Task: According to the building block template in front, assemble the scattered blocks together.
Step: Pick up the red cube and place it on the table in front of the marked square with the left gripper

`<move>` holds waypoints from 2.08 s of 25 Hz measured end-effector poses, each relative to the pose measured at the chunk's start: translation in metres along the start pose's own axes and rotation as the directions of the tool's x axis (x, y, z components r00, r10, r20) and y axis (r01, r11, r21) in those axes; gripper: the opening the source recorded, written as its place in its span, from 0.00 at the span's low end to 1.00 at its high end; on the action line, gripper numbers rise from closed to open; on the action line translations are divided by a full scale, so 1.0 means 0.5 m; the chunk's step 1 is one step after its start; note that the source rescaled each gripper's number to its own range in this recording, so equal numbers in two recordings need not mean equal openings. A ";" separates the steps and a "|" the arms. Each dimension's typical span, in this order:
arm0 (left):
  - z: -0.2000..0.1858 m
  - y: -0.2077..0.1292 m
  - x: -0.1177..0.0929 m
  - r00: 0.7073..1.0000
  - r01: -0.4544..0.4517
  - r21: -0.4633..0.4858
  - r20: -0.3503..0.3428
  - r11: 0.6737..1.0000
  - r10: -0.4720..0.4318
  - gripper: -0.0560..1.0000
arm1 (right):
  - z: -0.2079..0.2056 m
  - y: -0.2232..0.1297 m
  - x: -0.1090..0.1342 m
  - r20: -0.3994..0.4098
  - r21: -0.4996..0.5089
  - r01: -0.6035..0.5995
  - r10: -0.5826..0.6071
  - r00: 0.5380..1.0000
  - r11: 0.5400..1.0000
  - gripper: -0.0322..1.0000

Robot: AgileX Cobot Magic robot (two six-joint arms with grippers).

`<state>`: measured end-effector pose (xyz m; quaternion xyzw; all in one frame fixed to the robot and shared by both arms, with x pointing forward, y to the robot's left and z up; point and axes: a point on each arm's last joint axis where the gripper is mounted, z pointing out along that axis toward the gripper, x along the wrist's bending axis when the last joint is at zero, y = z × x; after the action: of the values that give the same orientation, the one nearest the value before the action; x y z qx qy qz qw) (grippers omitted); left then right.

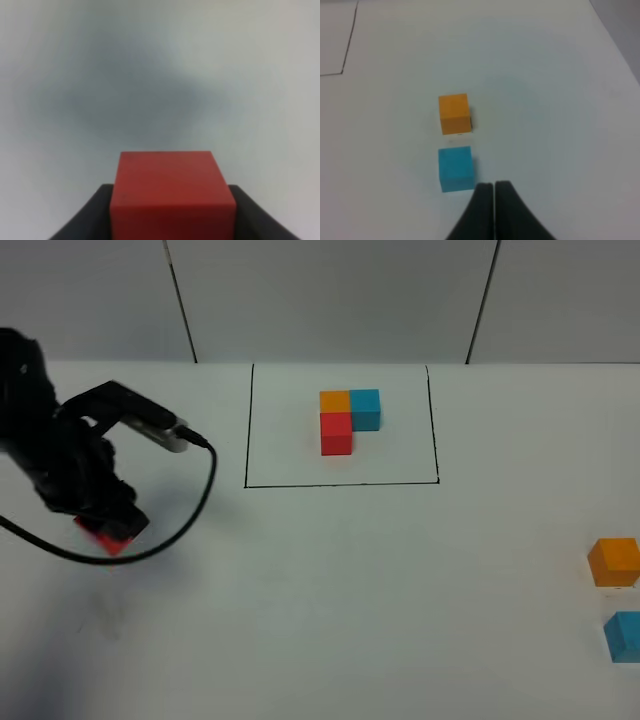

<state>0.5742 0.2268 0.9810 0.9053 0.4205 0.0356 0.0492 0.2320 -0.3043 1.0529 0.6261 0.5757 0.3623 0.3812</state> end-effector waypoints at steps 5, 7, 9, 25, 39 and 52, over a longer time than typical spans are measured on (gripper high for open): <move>-0.037 0.108 -0.105 0.915 -0.403 -0.027 0.007 0.915 0.403 0.54 | 0.000 0.000 0.000 0.000 0.000 0.000 0.000 1.000 1.000 0.03; -0.031 0.148 -0.149 0.862 -0.506 -0.021 0.009 0.862 0.506 0.54 | 0.000 0.000 0.000 0.000 0.000 0.000 0.000 1.000 1.000 0.03; -0.019 0.189 -0.191 0.813 -0.583 -0.011 -0.005 0.813 0.583 0.54 | 0.000 0.000 0.000 0.000 0.000 0.000 0.000 1.000 1.000 0.03; 0.101 0.300 -0.364 0.613 -0.786 0.003 0.134 0.618 0.779 0.54 | 0.000 0.000 0.000 0.000 0.000 0.000 0.000 1.000 1.000 0.03; 0.173 0.299 -0.382 0.635 -0.768 0.043 0.177 0.639 0.752 0.54 | 0.000 0.000 0.000 0.000 0.000 0.000 0.000 1.000 1.000 0.03; 0.189 0.305 -0.393 0.629 -0.773 0.021 0.157 0.635 0.761 0.54 | 0.000 0.000 0.000 0.000 0.000 0.000 0.000 1.000 1.000 0.03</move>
<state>0.5730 -0.0269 0.9007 0.9995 -0.0077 -0.0257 0.0182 0.2320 -0.3043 1.0529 0.6261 0.5757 0.3623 0.3812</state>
